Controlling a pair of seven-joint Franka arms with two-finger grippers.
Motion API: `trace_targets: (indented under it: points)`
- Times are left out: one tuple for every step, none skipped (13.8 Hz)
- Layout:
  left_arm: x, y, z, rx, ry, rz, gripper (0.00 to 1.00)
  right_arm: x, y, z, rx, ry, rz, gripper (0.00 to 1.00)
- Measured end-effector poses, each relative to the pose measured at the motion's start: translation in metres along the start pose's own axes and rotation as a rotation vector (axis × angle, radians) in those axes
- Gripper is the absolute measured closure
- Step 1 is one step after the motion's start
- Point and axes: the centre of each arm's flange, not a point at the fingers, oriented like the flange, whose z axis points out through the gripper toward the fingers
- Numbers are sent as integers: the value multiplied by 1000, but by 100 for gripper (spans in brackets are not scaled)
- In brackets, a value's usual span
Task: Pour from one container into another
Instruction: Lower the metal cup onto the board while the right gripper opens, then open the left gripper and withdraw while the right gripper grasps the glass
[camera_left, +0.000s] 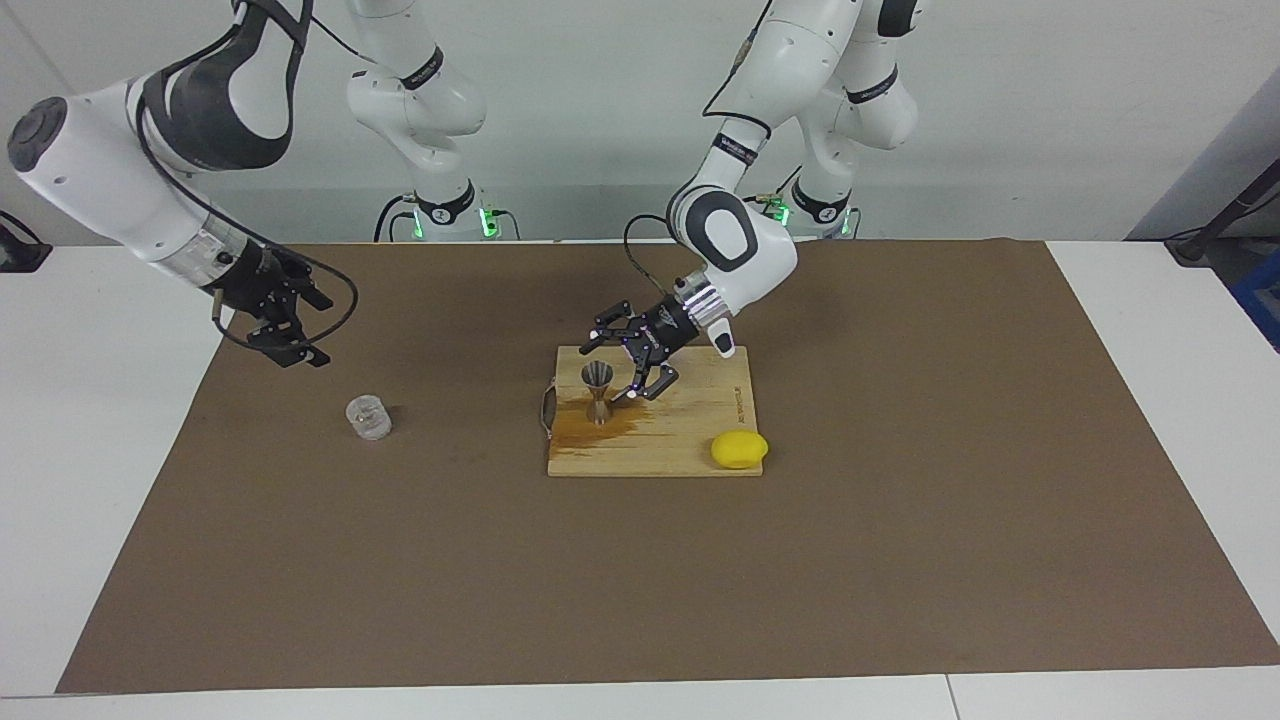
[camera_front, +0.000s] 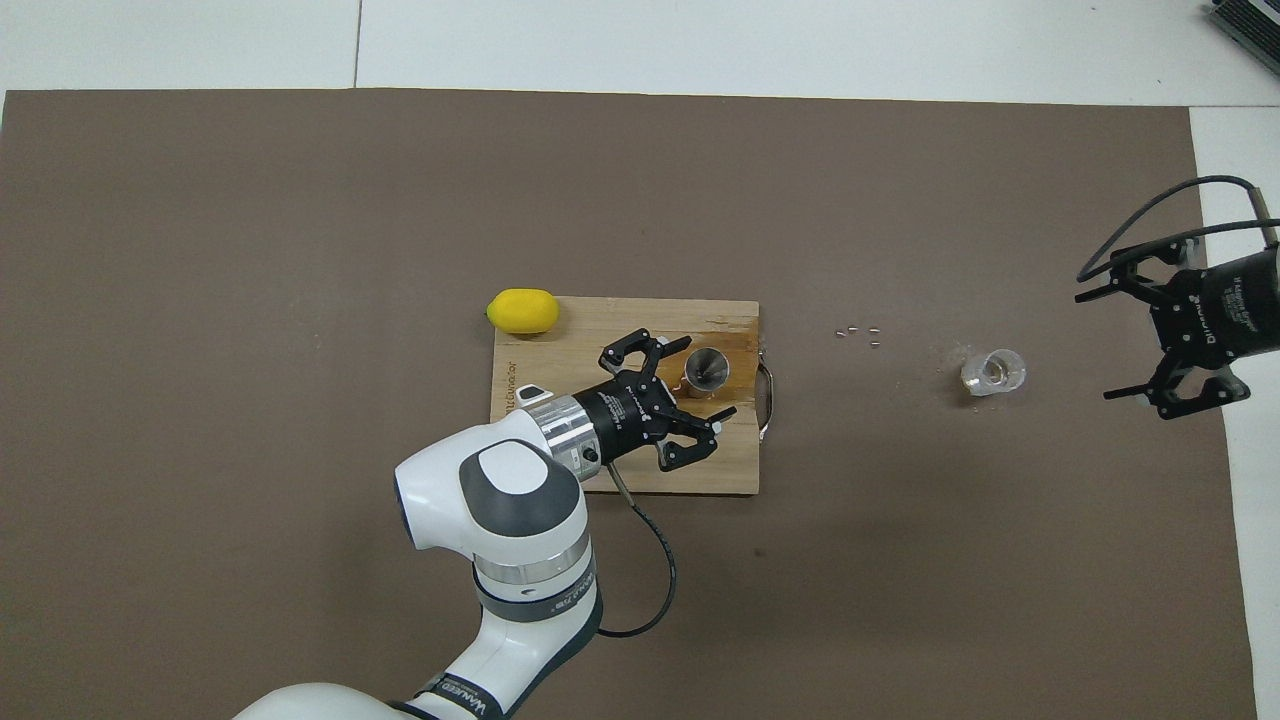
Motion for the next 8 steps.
trace_targets:
  points:
    - [-3, -5, -1, -8, 8, 12, 0, 18, -1, 11, -3, -35, 17, 0]
    - [-10, -8, -5, -21, 11, 22, 0, 33, -3, 22, -8, -59, 24, 0]
    - [-19, -8, -11, -34, 3, 28, 0, 47, -5, 34, -9, -76, 18, 0]
    - [-29, -4, -19, -55, -9, 33, 0, 59, -7, 44, -13, -83, 10, 0]
    - [-39, 5, -31, -84, -23, 33, 0, 67, -9, 53, -16, -85, 4, 0]
    - [-49, 19, -44, -112, -42, 37, 0, 73, -12, 60, -17, -85, -2, 0]
    - [-60, 35, -59, -137, -55, 64, 0, 80, -14, 68, -14, -84, -12, 0]
    - [-73, 53, -75, -157, -53, 119, 0, 87, -15, 77, -4, -91, -18, 0]
